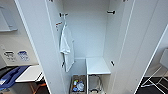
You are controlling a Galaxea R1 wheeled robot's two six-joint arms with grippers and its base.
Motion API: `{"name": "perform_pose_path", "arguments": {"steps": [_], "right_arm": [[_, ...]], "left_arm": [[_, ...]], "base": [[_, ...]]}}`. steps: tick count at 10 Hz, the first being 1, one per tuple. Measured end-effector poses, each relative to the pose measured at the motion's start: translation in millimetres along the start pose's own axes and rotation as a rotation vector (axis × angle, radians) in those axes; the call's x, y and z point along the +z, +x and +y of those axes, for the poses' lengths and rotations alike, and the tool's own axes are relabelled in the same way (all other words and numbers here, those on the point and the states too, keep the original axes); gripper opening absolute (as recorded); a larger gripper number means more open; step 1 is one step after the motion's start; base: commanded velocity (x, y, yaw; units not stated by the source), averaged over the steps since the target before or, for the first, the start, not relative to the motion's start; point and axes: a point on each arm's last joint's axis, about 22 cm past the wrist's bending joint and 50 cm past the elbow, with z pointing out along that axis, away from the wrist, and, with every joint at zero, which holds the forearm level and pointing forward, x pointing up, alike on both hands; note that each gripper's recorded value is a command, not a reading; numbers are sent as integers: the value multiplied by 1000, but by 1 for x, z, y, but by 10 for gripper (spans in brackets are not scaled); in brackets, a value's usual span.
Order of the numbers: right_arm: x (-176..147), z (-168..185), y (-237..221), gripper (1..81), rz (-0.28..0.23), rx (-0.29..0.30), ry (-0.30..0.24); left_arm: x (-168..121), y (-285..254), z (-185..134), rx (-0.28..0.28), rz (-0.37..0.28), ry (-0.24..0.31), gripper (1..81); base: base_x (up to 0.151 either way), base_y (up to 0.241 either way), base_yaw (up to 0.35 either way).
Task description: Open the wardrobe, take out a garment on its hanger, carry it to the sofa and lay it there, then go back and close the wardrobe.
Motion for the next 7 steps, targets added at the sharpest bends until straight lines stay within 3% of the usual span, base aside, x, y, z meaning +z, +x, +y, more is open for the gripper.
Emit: {"name": "perform_pose_path", "arguments": {"steps": [3, 5, 7], "right_arm": [[2, -6, 14, 811, 32, -12, 5], [2, -5, 16, 811, 33, -12, 5], [2, -5, 18, 811, 37, -9, 5]], "left_arm": [[1, -19, -5, -73, 9, 31, 811], [6, -15, -10, -11, 18, 110, 811], [8, -16, -14, 108, -2, 165, 811]], "base": [[0, 0, 0], [0, 0, 0], [0, 0, 0]]}}
